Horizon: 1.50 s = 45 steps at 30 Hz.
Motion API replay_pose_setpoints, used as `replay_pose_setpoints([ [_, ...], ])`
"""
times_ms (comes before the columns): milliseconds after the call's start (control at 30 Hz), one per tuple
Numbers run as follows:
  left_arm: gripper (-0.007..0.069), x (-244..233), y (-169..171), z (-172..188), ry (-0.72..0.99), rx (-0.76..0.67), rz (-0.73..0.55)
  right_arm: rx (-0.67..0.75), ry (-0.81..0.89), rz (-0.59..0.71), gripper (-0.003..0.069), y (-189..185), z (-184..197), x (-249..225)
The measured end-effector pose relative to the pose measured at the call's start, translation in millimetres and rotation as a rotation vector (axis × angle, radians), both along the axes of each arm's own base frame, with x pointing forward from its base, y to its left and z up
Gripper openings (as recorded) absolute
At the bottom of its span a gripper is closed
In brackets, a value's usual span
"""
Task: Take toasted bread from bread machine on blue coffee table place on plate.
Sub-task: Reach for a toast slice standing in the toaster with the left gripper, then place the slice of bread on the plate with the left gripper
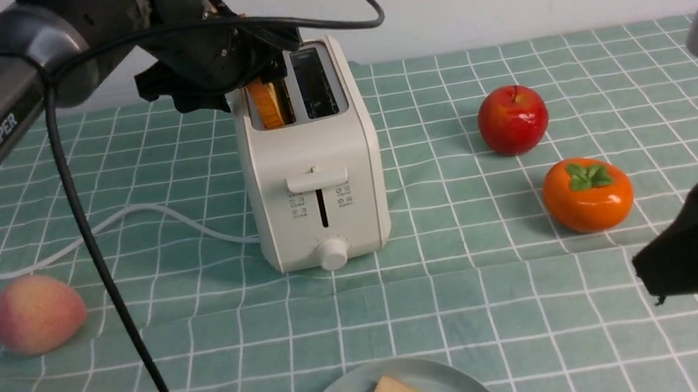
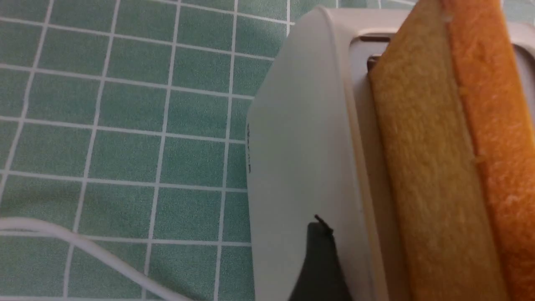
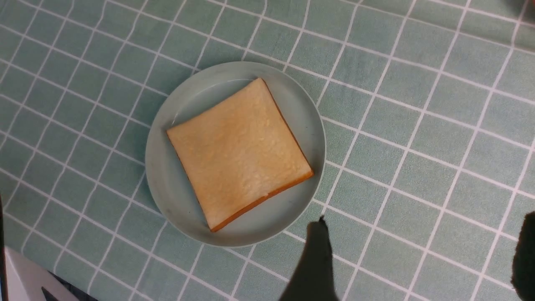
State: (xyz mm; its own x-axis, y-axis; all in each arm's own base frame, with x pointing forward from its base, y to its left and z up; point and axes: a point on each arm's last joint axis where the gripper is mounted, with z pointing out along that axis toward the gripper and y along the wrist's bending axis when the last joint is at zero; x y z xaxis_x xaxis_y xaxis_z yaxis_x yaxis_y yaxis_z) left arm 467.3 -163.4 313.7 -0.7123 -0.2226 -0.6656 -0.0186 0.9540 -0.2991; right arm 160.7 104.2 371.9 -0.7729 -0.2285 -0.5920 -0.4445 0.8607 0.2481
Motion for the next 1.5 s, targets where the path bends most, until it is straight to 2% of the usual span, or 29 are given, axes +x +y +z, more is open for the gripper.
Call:
replay_pose_setpoints([
  [67,0.0352,-1,0,4,-0.009,0.005,-0.007,-0.001,-0.001,0.000,0.0579,0,0,0],
  [133,0.0190,-4,1,15,-0.025,0.005,-0.013,-0.004,-0.006,-0.001,0.0579,0,0,0],
  [200,0.0078,-10,3,29,-0.034,0.012,-0.023,-0.016,-0.012,-0.003,0.0579,-1,0,1],
  [367,0.0071,-38,14,78,-0.086,0.066,-0.073,-0.027,-0.018,-0.004,0.0579,-2,0,1],
  [433,0.0071,-67,25,115,-0.126,0.102,-0.109,-0.040,-0.026,-0.007,0.0579,-3,-1,2],
  [467,0.0071,-73,27,121,-0.134,0.107,-0.116,-0.048,-0.030,-0.008,0.0579,-4,-1,2],
  [533,0.0071,-113,38,162,-0.186,0.115,-0.179,-0.075,-0.045,-0.012,0.0579,-6,-1,4],
  [633,0.0071,-154,44,191,-0.222,0.090,-0.281,-0.089,-0.054,-0.015,0.0579,-7,-1,4],
  [733,0.0071,-208,40,200,-0.195,0.001,-0.531,-0.091,-0.058,-0.016,0.0579,-7,-1,5],
  [833,0.0071,-235,28,181,-0.120,-0.135,-0.740,-0.080,-0.056,-0.015,0.0579,-6,-1,4],
  [867,0.0071,-237,27,175,-0.102,-0.145,-0.749,-0.079,-0.056,-0.015,0.0579,-6,-1,5],
  [900,0.0071,-242,21,152,-0.026,-0.226,-0.819,-0.066,-0.052,-0.014,0.0578,-5,0,4],
  [967,0.0071,-242,15,112,0.112,-0.307,-0.848,-0.056,-0.050,-0.013,0.0572,-4,0,4],
  [1067,0.0071,-239,10,49,0.299,-0.412,-0.788,-0.048,-0.045,-0.011,0.0563,-4,0,4],
  [1167,0.0071,-237,9,6,0.384,-0.478,-0.692,-0.044,-0.044,-0.011,0.0549,-4,0,3],
  [1233,0.0071,-236,12,-34,0.423,-0.495,-0.574,-0.044,-0.043,-0.011,0.0527,-4,0,3],
  [1367,0.0078,-231,16,-62,0.423,-0.479,-0.457,-0.039,-0.041,-0.010,0.0496,-3,0,3],
  [1500,0.0179,-221,17,-79,0.425,-0.477,-0.376,-0.024,-0.032,-0.008,0.0445,-2,0,3],
])
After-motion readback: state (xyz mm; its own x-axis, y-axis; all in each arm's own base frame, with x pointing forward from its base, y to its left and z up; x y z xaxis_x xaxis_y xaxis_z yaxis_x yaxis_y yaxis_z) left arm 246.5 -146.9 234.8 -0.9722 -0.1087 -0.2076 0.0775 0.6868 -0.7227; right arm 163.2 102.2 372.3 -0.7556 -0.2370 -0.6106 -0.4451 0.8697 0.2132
